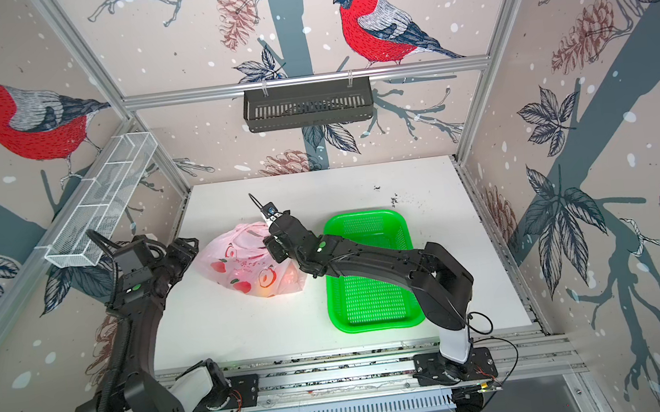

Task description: Untie the knot of the plastic bag and take out the fruit

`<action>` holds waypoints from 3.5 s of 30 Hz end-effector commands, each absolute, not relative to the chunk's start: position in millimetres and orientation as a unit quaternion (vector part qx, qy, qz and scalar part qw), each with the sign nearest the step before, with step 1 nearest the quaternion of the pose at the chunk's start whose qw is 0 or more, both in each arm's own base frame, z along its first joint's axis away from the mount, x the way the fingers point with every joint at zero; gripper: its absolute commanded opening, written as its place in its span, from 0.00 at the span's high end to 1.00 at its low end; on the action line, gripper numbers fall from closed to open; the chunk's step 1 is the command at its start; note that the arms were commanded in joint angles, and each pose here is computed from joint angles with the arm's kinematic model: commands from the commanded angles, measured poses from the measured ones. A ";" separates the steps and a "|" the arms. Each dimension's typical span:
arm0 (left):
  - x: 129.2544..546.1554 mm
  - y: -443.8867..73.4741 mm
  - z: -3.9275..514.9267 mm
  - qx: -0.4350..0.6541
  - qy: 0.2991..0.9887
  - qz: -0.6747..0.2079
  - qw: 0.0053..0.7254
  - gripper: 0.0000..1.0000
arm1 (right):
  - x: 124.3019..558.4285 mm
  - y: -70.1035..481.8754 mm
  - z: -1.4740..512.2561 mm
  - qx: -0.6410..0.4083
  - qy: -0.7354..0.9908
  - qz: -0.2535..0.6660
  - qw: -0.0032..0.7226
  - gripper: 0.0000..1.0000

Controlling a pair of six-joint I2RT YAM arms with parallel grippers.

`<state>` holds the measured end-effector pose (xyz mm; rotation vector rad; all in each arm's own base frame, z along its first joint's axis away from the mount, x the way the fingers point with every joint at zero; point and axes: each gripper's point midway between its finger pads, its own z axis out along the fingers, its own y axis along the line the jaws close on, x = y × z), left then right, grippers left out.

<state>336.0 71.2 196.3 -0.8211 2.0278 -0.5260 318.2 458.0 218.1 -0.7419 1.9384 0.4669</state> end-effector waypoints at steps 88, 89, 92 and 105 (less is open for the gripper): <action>390.9 19.3 187.7 -0.174 0.892 0.173 0.378 0.05 | 362.4 462.4 207.7 -0.292 0.796 0.046 0.528 0.14; 389.6 21.2 188.0 -0.178 0.891 0.173 0.379 0.05 | 365.9 461.1 206.5 -0.285 0.799 0.039 0.529 0.14; 388.0 23.8 188.4 -0.182 0.890 0.172 0.381 0.05 | 368.5 461.5 206.1 -0.275 0.803 0.044 0.526 0.29; 382.2 30.8 185.3 -0.201 0.896 0.128 0.374 0.36 | 358.5 465.4 245.4 -0.257 0.790 0.111 0.545 0.83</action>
